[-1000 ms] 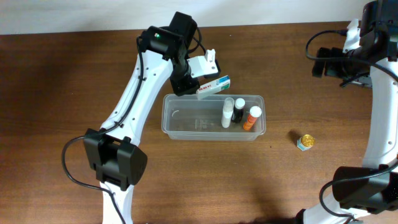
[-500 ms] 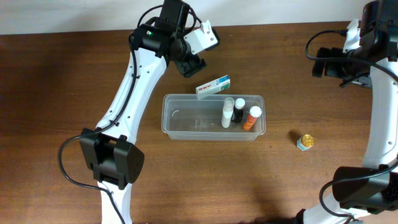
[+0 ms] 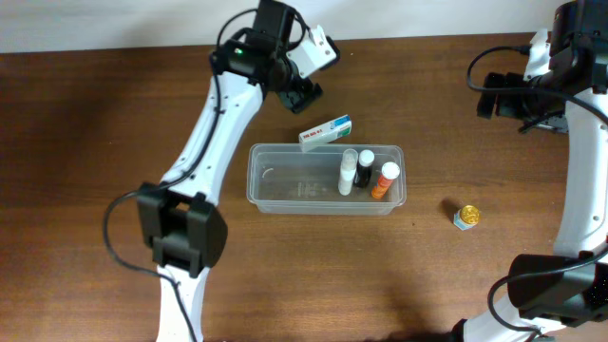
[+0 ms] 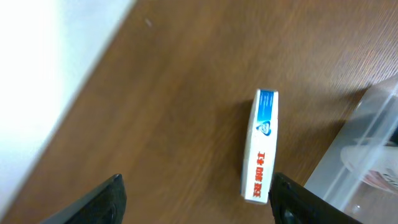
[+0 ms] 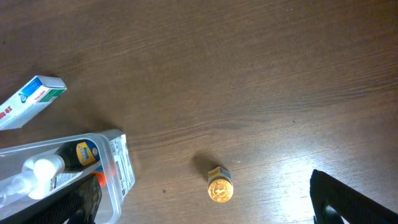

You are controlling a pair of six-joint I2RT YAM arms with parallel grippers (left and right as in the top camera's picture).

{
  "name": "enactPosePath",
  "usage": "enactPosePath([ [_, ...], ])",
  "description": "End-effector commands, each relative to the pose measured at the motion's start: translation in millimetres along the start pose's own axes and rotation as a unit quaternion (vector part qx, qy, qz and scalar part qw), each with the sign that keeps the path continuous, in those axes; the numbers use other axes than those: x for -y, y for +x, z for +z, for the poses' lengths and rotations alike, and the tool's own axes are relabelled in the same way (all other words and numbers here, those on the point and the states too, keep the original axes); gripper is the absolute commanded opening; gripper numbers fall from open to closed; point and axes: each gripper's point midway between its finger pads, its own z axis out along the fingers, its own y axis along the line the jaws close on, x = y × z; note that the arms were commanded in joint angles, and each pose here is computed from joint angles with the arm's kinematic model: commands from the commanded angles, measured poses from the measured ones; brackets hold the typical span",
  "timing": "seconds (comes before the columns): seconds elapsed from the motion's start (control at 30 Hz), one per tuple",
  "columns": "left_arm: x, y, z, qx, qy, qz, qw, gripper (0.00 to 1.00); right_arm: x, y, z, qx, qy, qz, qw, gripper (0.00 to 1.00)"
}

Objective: Pack container
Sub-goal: 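Lift the toothpaste box and carry it over the container, then lower the toothpaste box flat into the container's left side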

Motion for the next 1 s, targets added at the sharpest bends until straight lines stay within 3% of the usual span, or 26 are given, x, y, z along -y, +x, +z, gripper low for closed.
enactPosePath([
  [0.0, 19, 10, 35, -0.020, 0.034, -0.005, 0.999, 0.74, 3, -3, -8, 0.013, 0.004, 0.004, 1.000, 0.98],
  [0.23, 34, 22, 56, -0.043, 0.056, -0.004, 0.998, 0.68, 3, -3, -8, 0.013, 0.004, 0.004, 1.000, 0.98],
  [0.97, 66, 48, 94, -0.089, 0.102, -0.002, 0.991, 0.67, 3, -3, -8, 0.013, 0.004, 0.004, 1.000, 0.98],
])
